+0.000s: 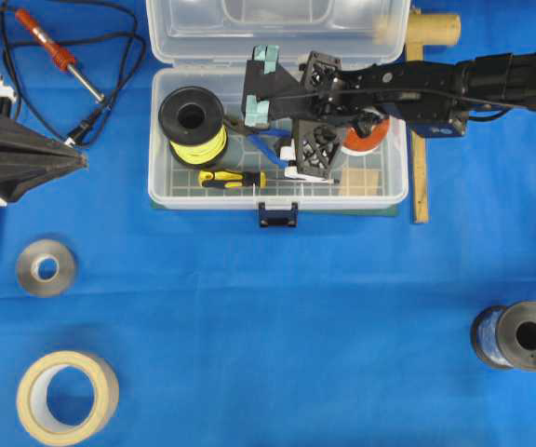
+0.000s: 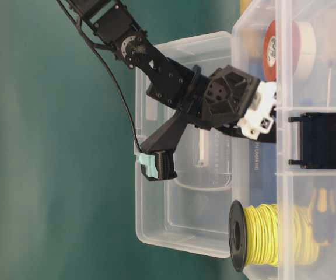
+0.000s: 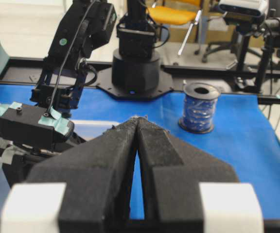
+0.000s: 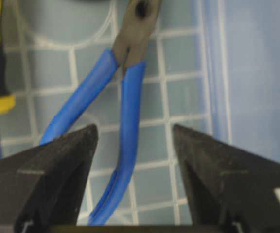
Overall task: Pick the nipper from the toolbox among several items.
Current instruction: 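Lower the open right gripper onto the blue-handled pliers in the toolbox, then close the right gripper on one blue handle of the pliers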
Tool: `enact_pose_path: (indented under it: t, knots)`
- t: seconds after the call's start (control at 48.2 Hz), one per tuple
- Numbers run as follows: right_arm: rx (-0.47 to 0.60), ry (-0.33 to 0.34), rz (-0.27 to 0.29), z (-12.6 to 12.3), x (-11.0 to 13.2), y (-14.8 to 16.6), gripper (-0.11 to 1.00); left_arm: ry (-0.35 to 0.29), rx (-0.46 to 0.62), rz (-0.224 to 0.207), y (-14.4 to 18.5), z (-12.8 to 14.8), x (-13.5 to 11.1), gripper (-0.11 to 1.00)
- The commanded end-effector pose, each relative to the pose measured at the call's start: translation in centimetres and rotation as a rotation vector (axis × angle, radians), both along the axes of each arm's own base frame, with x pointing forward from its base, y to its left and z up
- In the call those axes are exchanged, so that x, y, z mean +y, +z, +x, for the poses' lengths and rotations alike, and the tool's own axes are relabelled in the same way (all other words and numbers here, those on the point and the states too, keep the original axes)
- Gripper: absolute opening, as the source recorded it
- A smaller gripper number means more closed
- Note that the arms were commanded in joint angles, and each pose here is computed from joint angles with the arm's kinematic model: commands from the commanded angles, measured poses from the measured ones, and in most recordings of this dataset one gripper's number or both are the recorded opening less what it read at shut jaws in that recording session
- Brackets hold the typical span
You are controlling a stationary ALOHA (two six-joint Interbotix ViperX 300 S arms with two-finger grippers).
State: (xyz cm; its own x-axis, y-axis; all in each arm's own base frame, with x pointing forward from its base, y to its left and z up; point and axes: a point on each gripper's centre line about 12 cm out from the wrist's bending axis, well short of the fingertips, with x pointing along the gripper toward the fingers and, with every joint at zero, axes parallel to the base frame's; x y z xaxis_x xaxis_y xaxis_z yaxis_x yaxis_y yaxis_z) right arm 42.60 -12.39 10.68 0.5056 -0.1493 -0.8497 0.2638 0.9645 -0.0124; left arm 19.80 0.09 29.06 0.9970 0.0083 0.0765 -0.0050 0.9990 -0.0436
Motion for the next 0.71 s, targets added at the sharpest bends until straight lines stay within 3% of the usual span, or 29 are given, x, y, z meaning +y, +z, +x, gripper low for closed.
enact_pose_path:
  t: [0.0,0.187,0.311,0.685]
  knots:
    - [-0.025,0.002,-0.008,0.4,-0.1,0.7,0.58,-0.001,-0.009,-0.005,0.5,0.2,0.0,0.00]
    - [-0.018,0.027,-0.014,0.5,0.4,0.7,0.13,-0.001,-0.009,-0.003,0.5,0.2,0.0,0.00]
    - [-0.034,0.025,-0.016,0.3,0.5,2.0,0.13,-0.001,-0.011,-0.003,0.5,0.2,0.0,0.00]
    - [-0.216,0.019,-0.069,-2.6,1.1,12.1,0.13,-0.001,-0.011,-0.005,0.5,0.2,0.0,0.00]
